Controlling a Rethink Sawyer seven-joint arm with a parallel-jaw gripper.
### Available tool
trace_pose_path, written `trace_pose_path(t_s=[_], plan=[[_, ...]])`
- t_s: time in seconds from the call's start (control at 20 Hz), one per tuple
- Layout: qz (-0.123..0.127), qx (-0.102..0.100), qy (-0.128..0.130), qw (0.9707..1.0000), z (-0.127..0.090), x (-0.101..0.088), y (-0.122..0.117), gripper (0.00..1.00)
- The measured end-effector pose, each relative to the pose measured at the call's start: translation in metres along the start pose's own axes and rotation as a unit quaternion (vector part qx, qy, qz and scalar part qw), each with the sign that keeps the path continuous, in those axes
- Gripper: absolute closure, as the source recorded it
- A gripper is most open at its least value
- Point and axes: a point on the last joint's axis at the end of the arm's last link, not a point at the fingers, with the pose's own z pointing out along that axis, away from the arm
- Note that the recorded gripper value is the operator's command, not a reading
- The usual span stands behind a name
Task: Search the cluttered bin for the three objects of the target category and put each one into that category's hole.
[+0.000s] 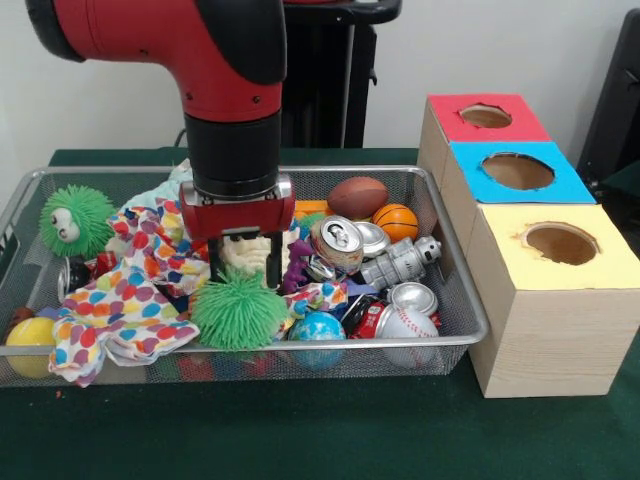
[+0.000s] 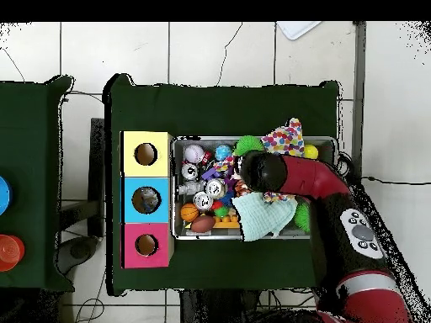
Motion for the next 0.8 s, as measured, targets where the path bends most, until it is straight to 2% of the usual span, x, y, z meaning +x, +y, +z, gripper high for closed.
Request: trace_pose_path(t_s=[0.25,0.45,0.5,0.8], plan=[[-0.012,0.006,-0.014,0.9998,0.019,0.005,0.005,0.0],[-0.021,0.008,-0.014,0.9996,0.023,0.007,0.009,0.0],[-0.028,0.01,-0.013,0.9995,0.023,0.007,0.011,1.0],[-0.047,0.022,-0.005,0.9986,0.025,0.011,0.019,1.0]])
